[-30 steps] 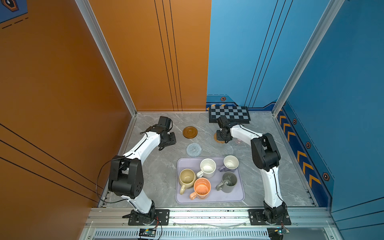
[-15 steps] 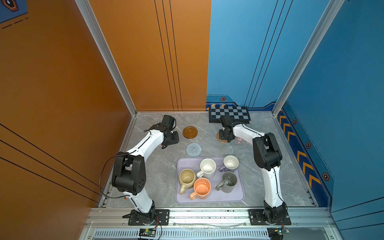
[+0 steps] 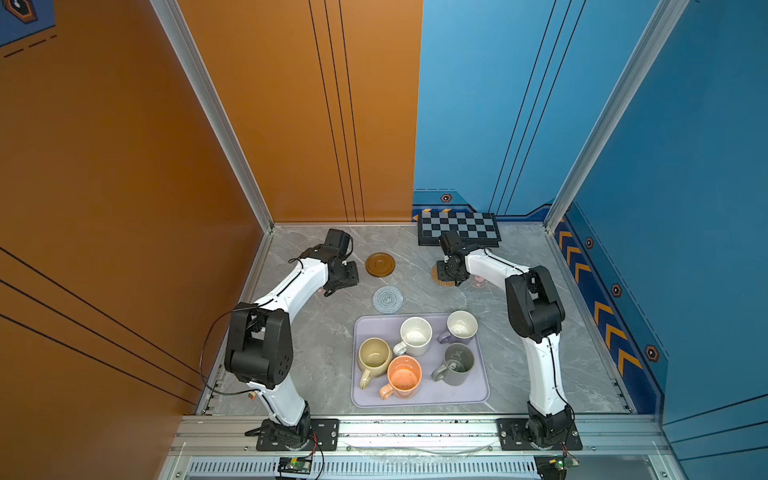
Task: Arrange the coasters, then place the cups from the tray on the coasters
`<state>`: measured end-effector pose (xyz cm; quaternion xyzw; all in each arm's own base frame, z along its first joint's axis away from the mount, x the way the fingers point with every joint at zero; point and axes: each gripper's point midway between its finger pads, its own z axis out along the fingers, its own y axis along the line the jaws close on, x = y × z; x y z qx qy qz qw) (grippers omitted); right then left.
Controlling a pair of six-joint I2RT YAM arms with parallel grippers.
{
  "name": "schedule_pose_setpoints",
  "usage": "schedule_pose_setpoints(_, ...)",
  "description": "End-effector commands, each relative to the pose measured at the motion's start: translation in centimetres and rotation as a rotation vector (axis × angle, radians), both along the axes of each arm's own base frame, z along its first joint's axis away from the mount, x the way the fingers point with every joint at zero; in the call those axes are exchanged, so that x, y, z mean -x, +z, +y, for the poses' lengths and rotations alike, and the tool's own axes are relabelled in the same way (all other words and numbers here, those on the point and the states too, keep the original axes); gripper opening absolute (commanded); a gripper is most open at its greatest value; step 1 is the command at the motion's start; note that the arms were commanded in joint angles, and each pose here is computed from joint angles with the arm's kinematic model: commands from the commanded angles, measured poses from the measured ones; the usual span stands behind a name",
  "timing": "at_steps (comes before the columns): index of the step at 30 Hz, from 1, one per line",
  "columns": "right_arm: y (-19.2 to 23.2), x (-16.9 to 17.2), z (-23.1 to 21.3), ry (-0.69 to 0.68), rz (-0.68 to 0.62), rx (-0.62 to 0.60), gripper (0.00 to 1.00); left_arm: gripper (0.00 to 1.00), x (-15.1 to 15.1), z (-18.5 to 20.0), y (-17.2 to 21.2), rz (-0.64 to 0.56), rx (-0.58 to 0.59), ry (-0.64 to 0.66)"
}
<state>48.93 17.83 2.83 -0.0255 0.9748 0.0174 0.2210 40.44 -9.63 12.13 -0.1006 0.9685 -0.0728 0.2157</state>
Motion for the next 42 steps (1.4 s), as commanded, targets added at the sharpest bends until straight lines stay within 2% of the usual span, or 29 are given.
schedule_pose_setpoints(1, -2.2, 3.2, -0.4, 0.035, 0.124, 0.024, 0.23, 0.4, 0.0, 0.1, 0.2, 0.01, -0.02, 0.001)
schedule_pose_setpoints(5, -2.1, 3.2, -0.6, 0.042, 0.125, 0.028, 0.26, 0.4, -0.1, 0.0, 0.1, 0.011, -0.022, -0.001)
schedule_pose_setpoints(13, -0.8, 2.5, -0.7, 0.05, 0.086, 0.03, 0.43, 0.4, -0.2, 0.1, 0.4, 0.005, -0.028, -0.005)
schedule_pose_setpoints(23, 2.8, 1.7, -0.3, 0.044, 0.005, 0.005, 0.46, 0.4, -0.4, -0.2, 0.4, 0.009, -0.024, -0.019)
schedule_pose_setpoints(33, 9.5, 1.1, -0.4, 0.02, -0.15, -0.012, 0.55, 0.38, -3.0, -2.2, 0.4, -0.013, -0.036, -0.054)
schedule_pose_setpoints(36, 10.7, 1.3, -0.4, 0.018, -0.178, -0.017, 0.55, 0.35, -4.6, -3.1, 0.0, -0.076, -0.088, -0.056)
schedule_pose_setpoints(42, 12.3, 2.4, -1.0, 0.021, -0.207, -0.016, 0.55, 0.23, -7.6, -6.4, -0.7, -0.142, -0.079, -0.089)
